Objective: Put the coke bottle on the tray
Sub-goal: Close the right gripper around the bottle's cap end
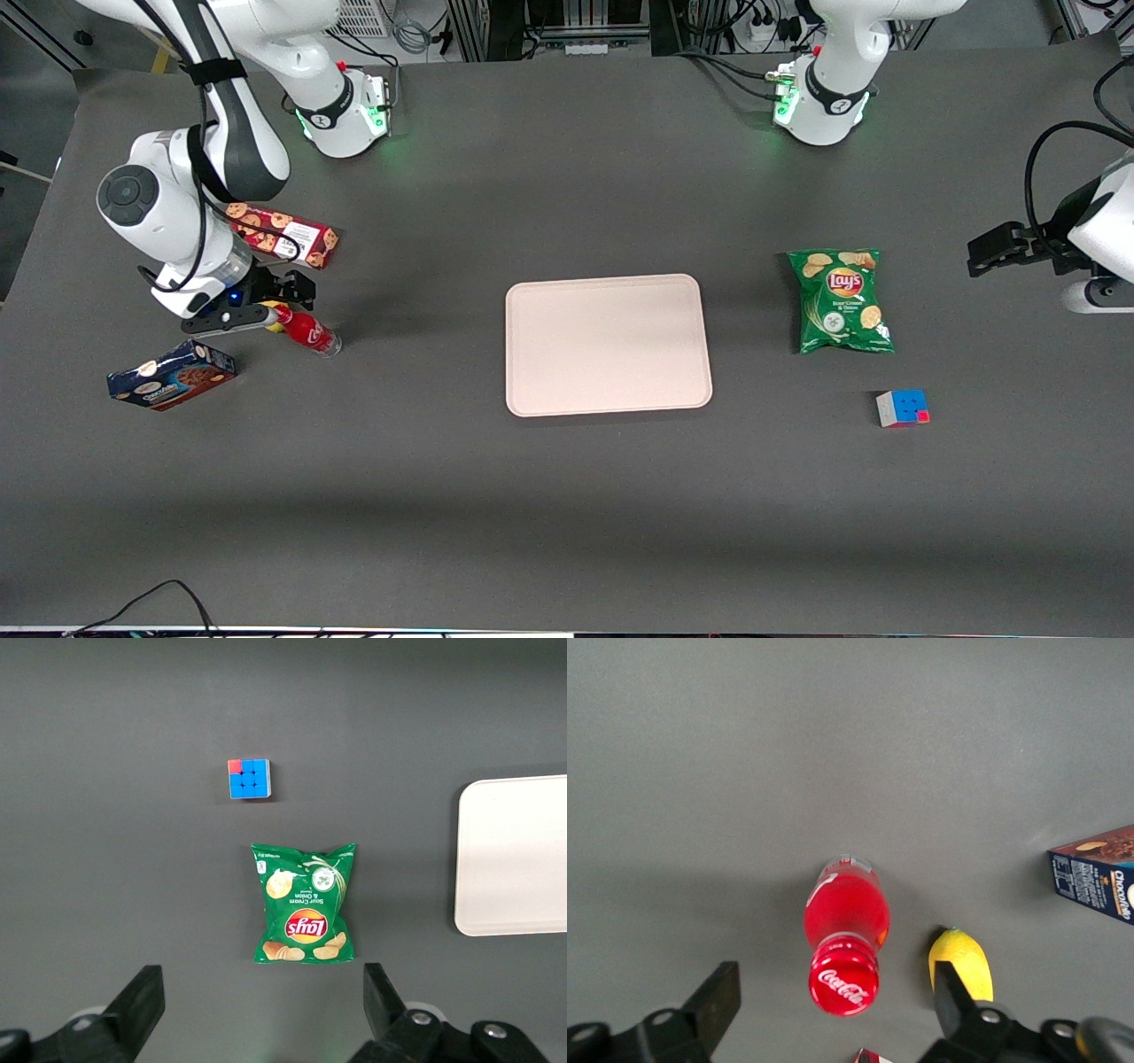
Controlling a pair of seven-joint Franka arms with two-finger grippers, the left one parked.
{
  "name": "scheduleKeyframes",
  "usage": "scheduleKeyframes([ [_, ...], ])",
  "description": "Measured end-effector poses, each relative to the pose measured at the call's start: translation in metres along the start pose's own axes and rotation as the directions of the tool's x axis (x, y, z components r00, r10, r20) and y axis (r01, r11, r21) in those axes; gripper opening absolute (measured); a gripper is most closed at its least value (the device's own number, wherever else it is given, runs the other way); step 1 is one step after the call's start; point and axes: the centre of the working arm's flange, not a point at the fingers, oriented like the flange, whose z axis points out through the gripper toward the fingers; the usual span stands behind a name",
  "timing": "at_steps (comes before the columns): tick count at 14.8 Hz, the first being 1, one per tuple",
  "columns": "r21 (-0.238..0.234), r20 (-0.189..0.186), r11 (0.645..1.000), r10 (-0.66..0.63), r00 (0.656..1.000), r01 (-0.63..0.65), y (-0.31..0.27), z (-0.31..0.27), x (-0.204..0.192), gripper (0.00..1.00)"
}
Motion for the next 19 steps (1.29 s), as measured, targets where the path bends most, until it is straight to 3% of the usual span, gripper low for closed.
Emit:
scheduleKeyframes([
  [6,-0.001,-0.009,1.0,0.0,1.0,0.0,0.002,0.003,0.0,0.85],
  [7,-0.002,-0.013,1.0,-0.003,1.0,0.003,0.002,0.004,0.0,0.78],
  [9,-0.002,-0.011,1.0,-0.007,1.0,0.007,0.003,0.005,0.0,0.73],
  [13,-0.002,-0.01,1.0,-0.008,1.0,0.008,0.004,0.006,0.0,0.31],
  [19,-0.003,-0.016,1.0,-0.007,1.0,0.007,0.005,-0.011,0.008,0.31],
])
